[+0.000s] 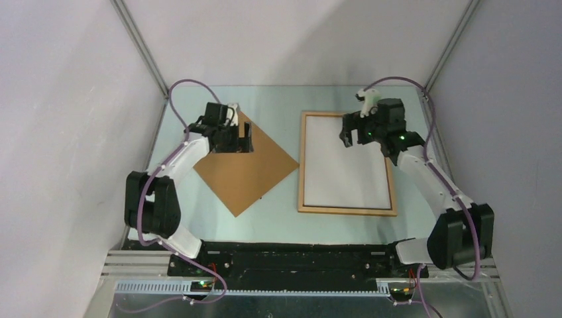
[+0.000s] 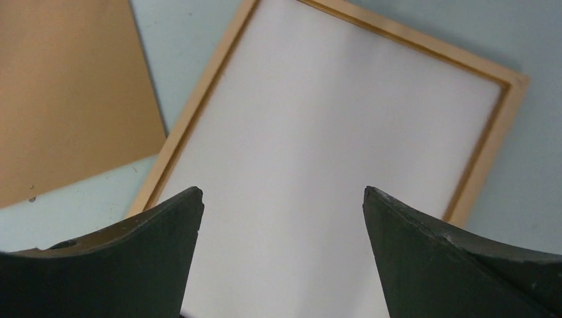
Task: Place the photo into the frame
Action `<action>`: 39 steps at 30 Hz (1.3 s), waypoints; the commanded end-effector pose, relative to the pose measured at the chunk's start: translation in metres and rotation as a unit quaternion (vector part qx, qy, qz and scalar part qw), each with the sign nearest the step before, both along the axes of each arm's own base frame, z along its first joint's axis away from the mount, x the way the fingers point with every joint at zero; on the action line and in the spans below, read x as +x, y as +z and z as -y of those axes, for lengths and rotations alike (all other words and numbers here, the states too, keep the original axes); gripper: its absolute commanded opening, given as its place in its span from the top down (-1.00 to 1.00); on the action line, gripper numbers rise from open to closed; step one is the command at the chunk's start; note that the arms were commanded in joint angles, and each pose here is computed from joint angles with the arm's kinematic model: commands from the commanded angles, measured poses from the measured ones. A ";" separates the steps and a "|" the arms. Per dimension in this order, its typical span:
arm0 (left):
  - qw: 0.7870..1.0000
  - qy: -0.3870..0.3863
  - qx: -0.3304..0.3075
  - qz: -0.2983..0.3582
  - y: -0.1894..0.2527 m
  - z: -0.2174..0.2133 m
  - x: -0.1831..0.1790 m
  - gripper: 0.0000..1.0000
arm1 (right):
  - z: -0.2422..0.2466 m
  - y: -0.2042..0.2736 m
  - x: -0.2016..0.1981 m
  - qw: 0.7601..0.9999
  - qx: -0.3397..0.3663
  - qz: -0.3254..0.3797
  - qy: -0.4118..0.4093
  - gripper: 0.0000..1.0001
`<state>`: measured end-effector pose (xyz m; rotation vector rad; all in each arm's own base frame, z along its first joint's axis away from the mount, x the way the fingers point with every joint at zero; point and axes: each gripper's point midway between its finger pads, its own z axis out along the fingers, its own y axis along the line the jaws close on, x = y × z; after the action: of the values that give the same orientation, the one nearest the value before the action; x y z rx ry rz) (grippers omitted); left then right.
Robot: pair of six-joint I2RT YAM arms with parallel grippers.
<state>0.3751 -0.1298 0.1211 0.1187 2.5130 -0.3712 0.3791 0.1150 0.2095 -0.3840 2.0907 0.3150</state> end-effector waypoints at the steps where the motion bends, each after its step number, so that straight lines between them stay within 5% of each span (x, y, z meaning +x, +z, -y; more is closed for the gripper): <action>1: 0.998 0.003 0.053 0.038 0.013 -0.037 -0.014 -0.99 | -0.044 0.031 0.026 0.997 -0.018 0.056 0.049 -0.91; 8: 0.997 0.051 0.065 0.007 0.000 -0.096 -0.034 -0.99 | -0.125 0.022 0.046 0.991 -0.022 0.043 0.125 -0.99; 20: 0.982 0.165 -0.048 -0.084 -0.043 -0.154 -0.053 -0.99 | -0.221 -0.025 0.071 0.981 -0.009 -0.013 0.195 -0.99; 39: 0.966 0.230 -0.038 -0.114 -0.065 -0.179 -0.062 -0.99 | -0.286 -0.096 0.102 0.965 0.039 -0.117 0.232 -0.99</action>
<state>0.3141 0.0468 0.0558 -0.5272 2.6588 -0.3121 0.4800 0.3913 0.1145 -0.8250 2.1745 0.6754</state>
